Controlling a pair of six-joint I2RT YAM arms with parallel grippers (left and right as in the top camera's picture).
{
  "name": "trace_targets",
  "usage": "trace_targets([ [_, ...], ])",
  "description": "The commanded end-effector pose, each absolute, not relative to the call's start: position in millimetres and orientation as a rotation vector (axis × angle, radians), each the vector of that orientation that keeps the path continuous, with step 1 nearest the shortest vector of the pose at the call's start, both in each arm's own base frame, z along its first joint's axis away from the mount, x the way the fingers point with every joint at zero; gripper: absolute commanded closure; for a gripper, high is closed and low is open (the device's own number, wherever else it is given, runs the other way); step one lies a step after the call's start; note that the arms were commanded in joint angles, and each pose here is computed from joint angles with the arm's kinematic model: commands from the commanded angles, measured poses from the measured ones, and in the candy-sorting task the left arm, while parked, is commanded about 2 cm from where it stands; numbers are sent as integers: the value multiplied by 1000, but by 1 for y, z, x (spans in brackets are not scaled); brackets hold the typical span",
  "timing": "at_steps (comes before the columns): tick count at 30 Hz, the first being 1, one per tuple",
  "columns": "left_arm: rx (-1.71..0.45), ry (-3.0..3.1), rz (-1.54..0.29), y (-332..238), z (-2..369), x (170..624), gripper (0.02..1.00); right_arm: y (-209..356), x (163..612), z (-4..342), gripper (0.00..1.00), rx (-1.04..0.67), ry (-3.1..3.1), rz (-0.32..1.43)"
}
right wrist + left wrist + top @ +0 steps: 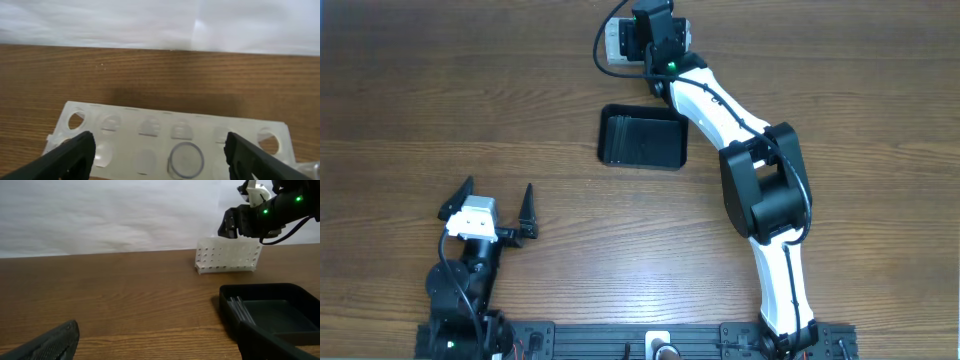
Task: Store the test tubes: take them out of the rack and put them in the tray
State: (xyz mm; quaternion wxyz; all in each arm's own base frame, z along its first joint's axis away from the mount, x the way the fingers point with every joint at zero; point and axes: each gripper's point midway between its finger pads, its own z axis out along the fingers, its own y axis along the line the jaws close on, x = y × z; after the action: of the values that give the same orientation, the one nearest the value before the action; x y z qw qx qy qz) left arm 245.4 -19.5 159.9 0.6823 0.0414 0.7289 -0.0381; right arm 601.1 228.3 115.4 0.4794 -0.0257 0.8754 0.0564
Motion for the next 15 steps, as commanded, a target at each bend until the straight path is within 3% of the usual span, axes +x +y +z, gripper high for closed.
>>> trace_targets([
  [1,107,1634,-84,-20,159,245,18,219,609,118,251,-20,2122,92],
  [15,107,1633,-84,-20,159,245,18,215,608,117,562,-13,2128,70],
])
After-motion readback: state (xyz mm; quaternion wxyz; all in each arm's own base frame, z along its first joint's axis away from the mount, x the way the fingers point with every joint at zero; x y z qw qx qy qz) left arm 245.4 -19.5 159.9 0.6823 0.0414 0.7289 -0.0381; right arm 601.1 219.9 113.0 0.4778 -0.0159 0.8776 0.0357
